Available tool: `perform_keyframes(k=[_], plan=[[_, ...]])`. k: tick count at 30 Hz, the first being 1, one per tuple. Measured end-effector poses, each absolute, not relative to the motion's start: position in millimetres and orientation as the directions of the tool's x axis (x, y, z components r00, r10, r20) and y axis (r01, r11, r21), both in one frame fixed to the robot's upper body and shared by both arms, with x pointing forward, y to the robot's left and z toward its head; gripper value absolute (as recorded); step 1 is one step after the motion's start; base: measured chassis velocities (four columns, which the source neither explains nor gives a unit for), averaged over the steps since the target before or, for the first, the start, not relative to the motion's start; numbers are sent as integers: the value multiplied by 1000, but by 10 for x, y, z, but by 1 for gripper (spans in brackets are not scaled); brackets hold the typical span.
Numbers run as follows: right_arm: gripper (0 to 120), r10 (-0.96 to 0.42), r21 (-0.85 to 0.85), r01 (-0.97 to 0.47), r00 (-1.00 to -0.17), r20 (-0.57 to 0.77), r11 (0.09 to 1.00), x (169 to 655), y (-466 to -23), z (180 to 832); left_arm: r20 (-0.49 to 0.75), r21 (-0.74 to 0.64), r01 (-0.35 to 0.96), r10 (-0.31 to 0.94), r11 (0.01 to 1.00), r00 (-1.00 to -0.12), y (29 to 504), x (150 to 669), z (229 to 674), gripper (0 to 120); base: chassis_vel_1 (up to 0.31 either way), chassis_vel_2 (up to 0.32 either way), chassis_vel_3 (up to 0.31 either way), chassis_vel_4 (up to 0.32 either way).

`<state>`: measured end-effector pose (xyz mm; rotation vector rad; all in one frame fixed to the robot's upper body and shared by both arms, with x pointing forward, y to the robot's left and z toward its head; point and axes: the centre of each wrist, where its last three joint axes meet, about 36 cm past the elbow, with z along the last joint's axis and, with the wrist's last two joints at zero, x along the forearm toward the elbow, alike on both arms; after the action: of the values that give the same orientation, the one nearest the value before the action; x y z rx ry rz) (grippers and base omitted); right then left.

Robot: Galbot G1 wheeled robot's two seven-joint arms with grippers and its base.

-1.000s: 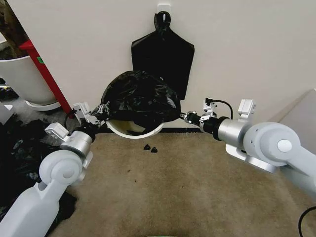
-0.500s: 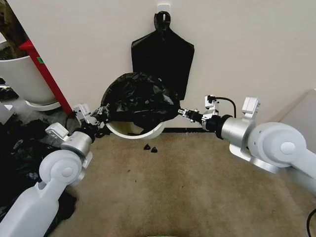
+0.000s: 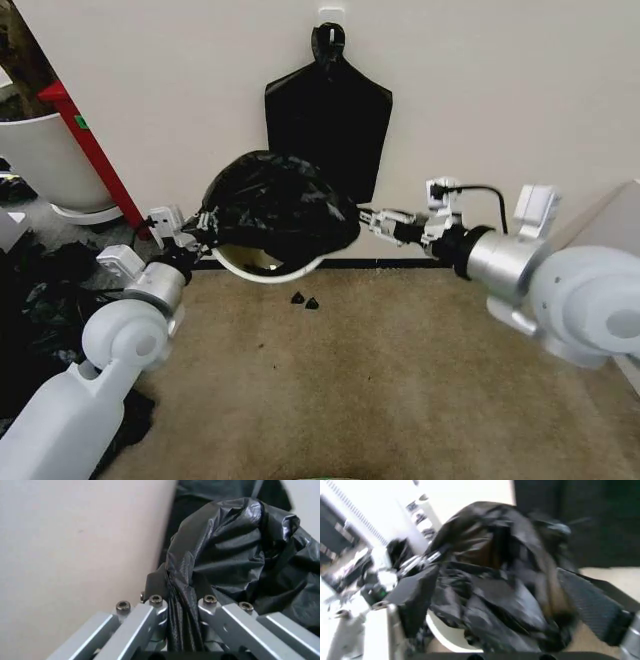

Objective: Place the garbage bag over the trash bin.

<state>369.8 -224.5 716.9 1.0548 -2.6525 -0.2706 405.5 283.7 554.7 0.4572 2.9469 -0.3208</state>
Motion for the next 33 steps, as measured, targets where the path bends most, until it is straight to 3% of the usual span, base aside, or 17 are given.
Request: perform_keyframes(k=[5,14,18,21,33], plan=[[100,-764,178,-746,-601,233,642,3813,-2091,7302,-211,-114,356,328,927,-921,2820,4036,5605,4,0,0,0,0],[100,-760,131,-771,-556,338,623,3956,-1684,7473,-253,-41,396,373,917,-893,2815,4010,5631,4,0,0,0,0],[99,-730,174,-738,-550,406,652,4025,-1637,7602,-272,-13,409,390,913,-880,2819,4004,5629,4,0,0,0,0],[99,-727,261,-709,-498,473,655,4196,-1664,7734,-297,13,419,404,908,-865,2826,3996,5615,4,0,0,0,0],[98,-747,373,-673,-427,509,639,4526,-1740,7606,-337,47,446,434,894,-835,2854,3965,5602,4,0,0,0,0]])
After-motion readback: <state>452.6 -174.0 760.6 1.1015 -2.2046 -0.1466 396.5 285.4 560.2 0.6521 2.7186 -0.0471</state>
